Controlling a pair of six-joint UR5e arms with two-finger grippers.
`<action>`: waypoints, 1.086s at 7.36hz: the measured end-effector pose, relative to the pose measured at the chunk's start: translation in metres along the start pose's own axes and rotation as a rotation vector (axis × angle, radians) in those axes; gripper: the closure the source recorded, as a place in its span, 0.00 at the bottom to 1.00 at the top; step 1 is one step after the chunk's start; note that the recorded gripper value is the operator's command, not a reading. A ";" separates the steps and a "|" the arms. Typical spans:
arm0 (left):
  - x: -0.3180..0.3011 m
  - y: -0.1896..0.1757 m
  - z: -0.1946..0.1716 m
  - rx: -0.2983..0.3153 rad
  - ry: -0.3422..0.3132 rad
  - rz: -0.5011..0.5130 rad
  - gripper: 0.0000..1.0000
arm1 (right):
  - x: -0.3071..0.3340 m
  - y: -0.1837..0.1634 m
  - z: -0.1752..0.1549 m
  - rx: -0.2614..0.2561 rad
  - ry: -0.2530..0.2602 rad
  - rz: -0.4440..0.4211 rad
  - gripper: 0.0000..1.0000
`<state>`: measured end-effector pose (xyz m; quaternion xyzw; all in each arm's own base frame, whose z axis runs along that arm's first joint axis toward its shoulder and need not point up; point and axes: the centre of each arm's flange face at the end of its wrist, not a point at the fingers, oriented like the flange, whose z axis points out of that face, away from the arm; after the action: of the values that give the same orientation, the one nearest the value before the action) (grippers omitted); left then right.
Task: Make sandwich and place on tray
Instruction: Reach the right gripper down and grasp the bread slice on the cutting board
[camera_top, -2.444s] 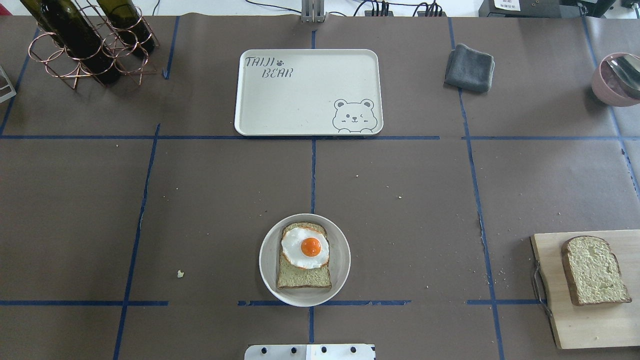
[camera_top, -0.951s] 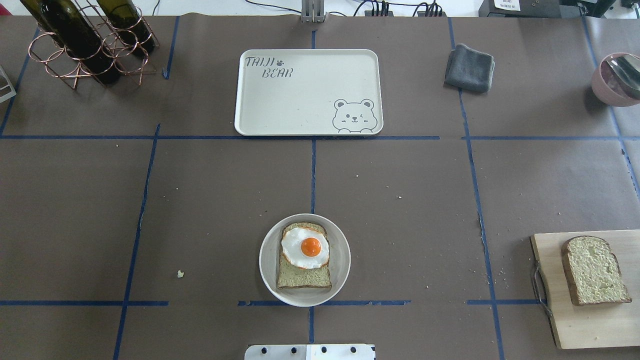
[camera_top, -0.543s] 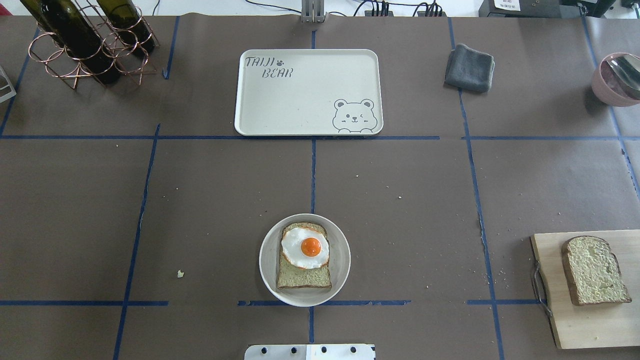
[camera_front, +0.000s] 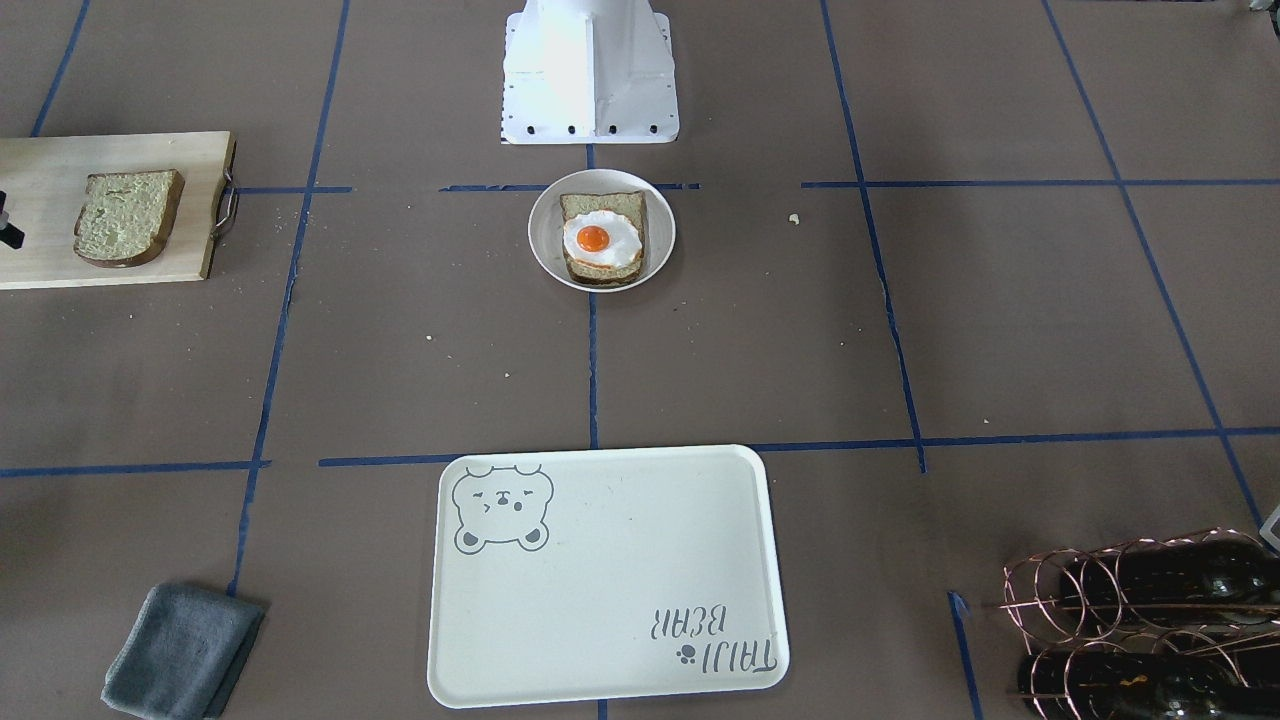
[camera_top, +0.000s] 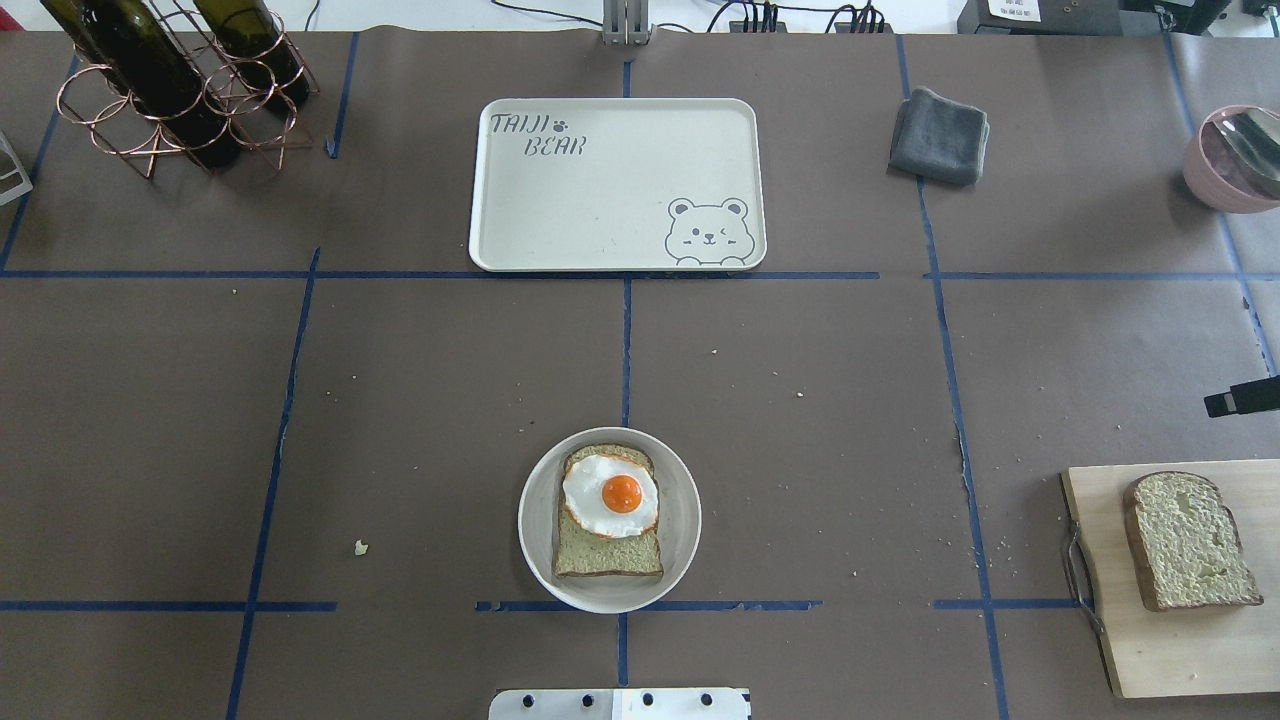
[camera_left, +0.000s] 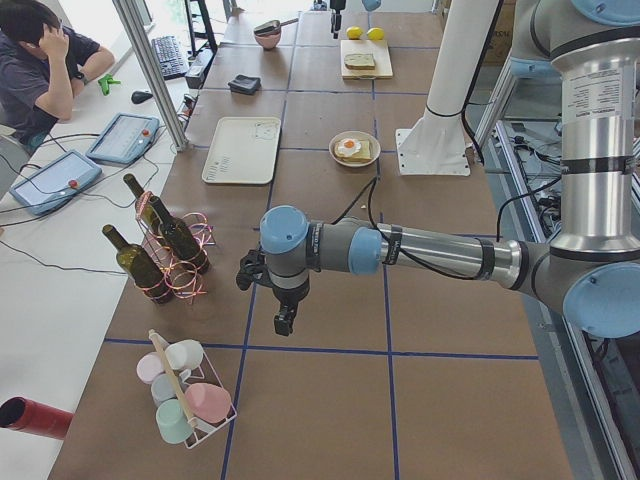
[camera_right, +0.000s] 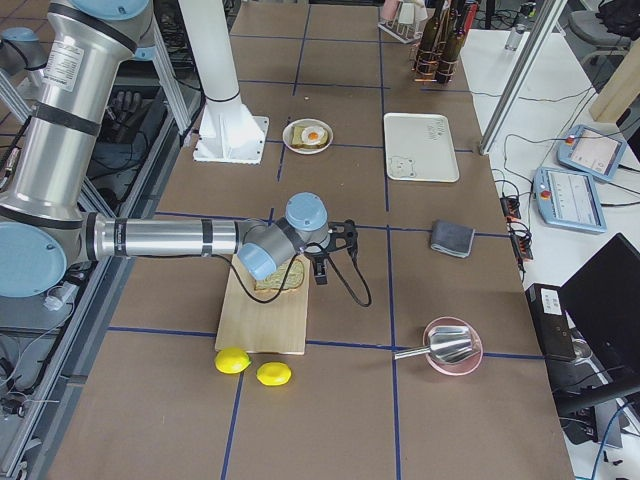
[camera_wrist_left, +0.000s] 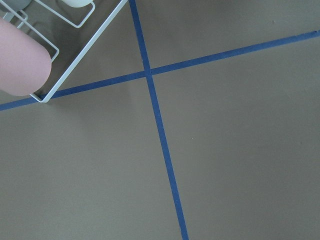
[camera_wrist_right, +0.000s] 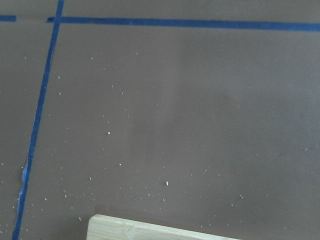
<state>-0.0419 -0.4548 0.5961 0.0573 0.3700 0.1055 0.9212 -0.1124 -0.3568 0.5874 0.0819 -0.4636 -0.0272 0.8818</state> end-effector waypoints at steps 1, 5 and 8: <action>0.001 -0.001 -0.001 0.002 0.000 0.002 0.00 | 0.005 0.016 0.016 0.011 -0.009 -0.003 0.18; 0.001 -0.003 -0.002 0.004 -0.001 0.004 0.00 | 0.023 0.051 0.049 -0.006 -0.005 -0.009 0.32; 0.002 -0.003 -0.002 0.005 -0.001 0.005 0.00 | 0.022 0.061 0.056 -0.034 -0.001 -0.020 0.31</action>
<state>-0.0415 -0.4575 0.5929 0.0606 0.3697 0.1071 0.9210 -0.1473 -0.3065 0.6464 0.0714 -0.4625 -0.0439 0.8826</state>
